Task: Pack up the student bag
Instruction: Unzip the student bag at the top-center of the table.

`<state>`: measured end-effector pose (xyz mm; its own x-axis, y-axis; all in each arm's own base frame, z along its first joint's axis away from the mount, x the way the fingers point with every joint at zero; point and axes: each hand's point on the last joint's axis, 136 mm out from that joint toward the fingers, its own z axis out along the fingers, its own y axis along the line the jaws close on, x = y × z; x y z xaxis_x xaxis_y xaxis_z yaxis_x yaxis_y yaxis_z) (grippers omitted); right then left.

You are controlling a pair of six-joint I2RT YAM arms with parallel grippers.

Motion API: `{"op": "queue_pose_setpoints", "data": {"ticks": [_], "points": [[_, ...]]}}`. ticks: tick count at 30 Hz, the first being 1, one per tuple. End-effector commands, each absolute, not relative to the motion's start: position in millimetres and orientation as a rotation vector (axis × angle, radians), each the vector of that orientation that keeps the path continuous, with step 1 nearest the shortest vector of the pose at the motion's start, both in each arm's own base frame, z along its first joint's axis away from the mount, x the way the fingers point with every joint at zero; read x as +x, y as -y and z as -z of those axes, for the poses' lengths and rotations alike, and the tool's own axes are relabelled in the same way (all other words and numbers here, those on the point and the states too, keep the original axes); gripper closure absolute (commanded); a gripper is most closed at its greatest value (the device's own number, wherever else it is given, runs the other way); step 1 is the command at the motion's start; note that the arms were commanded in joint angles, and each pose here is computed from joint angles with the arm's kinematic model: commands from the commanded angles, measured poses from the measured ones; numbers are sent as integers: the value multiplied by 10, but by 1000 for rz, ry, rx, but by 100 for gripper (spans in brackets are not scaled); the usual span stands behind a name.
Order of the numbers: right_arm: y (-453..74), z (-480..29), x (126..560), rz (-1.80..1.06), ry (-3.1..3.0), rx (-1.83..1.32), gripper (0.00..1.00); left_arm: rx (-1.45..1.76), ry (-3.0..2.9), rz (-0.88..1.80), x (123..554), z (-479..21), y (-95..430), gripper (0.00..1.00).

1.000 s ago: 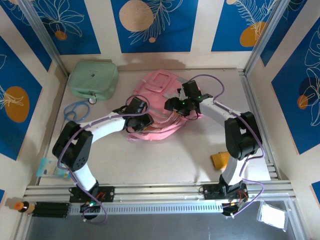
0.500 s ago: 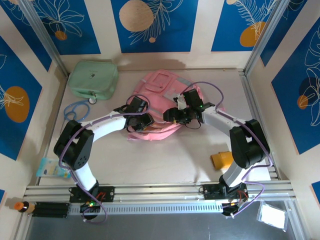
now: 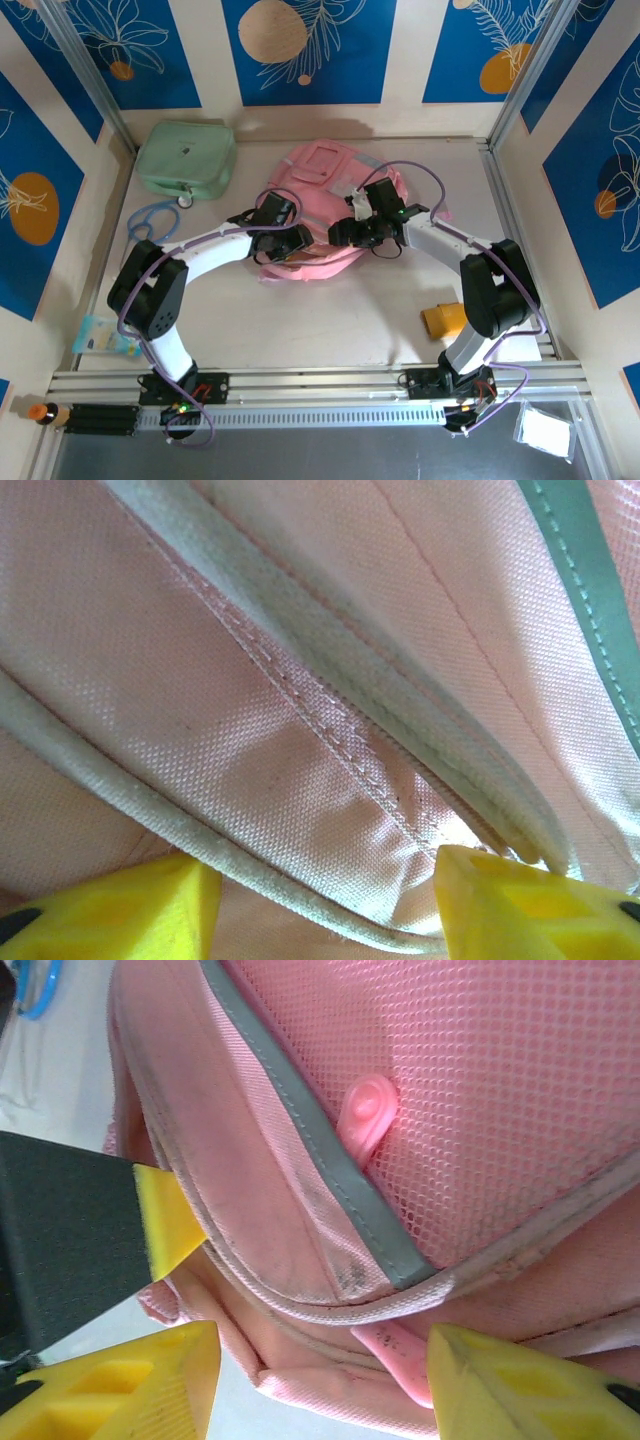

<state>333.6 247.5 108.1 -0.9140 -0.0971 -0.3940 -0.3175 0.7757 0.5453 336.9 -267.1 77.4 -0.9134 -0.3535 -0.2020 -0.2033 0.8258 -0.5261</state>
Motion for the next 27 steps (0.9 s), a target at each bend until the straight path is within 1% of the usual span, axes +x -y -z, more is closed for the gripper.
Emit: {"op": "queue_pose_setpoints", "data": {"ticks": [1,4,7,10,12,16,17,18,20,23,25,27], "points": [[-2417,-1124,3377,-790,-2603,-383,43,-331,-2663,775,3430,-990,2763,37],[-2426,-1084,3365,-750,-2596,-433,43,-313,-2645,779,3446,-1036,2759,31],[-2446,-1010,3324,-670,-2598,-512,51,-304,-2634,792,3453,-1057,2766,25],[-2458,-949,3277,-595,-2599,-563,56,-300,-2622,805,3467,-1077,2765,23],[-2463,-903,3246,-566,-2606,-579,57,-301,-2610,812,3487,-1098,2769,21],[-2439,-853,3231,-515,-2610,-581,61,-302,-2602,818,3511,-1118,2772,20],[-2431,-843,3236,-499,-2610,-581,63,-302,-2599,821,3518,-1129,2775,20],[-2420,-843,3249,-483,-2608,-576,68,-304,-2600,820,3520,-1126,2771,20],[-2404,-851,3280,-454,-2606,-564,81,-302,-2601,822,3518,-1124,2777,20],[-2442,-899,3277,-454,-2588,-583,93,-304,-2596,823,3535,-1142,2773,20],[-2514,-943,3229,-484,-2567,-625,98,-305,-2594,827,3541,-1143,2773,20],[-2599,-1000,3166,-529,-2543,-667,100,-299,-2591,846,3543,-1159,2797,19]]}}
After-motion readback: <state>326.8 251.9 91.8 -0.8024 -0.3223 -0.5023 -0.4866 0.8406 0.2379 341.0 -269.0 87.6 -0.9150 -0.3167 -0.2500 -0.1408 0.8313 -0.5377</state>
